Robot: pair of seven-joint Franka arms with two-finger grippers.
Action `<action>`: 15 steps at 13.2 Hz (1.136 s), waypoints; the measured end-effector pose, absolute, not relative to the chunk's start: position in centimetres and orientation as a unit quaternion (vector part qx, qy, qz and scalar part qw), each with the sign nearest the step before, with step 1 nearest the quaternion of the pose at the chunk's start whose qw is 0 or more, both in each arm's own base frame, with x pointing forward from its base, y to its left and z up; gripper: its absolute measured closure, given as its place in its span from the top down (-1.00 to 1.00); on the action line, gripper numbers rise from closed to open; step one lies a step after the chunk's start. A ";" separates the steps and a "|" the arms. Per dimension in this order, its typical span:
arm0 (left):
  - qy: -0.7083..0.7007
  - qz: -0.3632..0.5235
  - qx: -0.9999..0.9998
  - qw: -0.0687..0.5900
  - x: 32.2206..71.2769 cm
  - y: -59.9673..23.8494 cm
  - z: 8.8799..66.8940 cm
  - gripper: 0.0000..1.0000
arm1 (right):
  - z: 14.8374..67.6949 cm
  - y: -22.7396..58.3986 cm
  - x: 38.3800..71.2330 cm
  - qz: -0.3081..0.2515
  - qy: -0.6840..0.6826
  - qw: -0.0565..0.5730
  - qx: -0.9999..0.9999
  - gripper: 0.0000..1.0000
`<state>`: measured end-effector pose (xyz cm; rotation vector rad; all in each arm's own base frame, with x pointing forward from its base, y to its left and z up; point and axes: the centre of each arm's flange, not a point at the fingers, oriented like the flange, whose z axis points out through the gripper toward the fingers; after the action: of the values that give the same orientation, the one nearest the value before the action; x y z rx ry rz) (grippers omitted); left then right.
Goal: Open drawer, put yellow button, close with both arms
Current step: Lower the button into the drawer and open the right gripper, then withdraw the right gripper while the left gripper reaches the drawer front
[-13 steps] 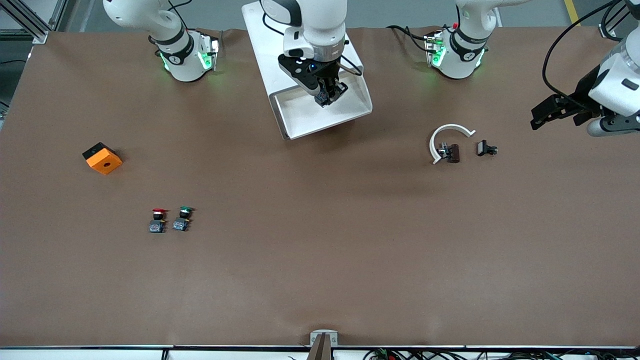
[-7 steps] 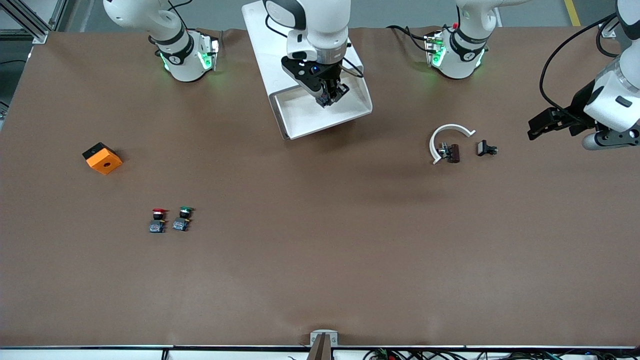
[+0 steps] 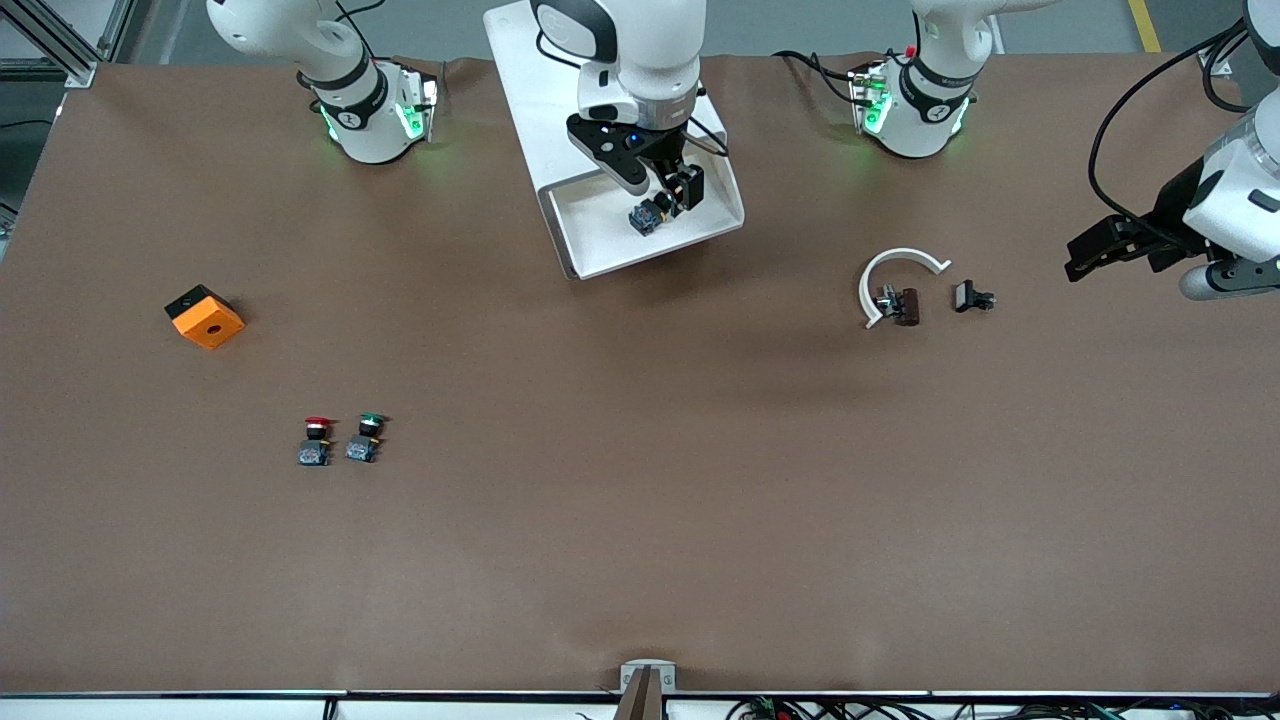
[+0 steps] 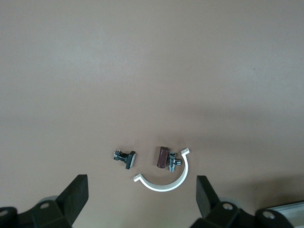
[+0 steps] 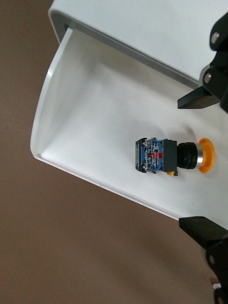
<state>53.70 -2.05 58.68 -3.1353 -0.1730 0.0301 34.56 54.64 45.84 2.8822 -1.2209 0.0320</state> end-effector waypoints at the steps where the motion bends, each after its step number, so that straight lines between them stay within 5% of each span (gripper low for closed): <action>1: -0.055 0.010 -0.998 0.001 53.7 -2.1 58.7 1.00 | 46.1 54.5 34.9 0.011 -0.388 0.003 0.922 1.00; 8: -0.001 0.042 -0.999 -0.011 55.9 -9.3 52.9 1.00 | 50.8 47.0 44.0 0.009 -0.293 0.019 0.956 1.00; 15: -0.023 0.059 -0.997 -0.043 56.7 -24.2 43.3 1.00 | 54.8 26.1 57.9 -0.006 -0.155 0.024 0.988 1.00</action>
<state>56.72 -24.22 43.33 -3.2208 -0.0743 0.1907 57.94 26.06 54.82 3.0556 -0.4806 -0.0179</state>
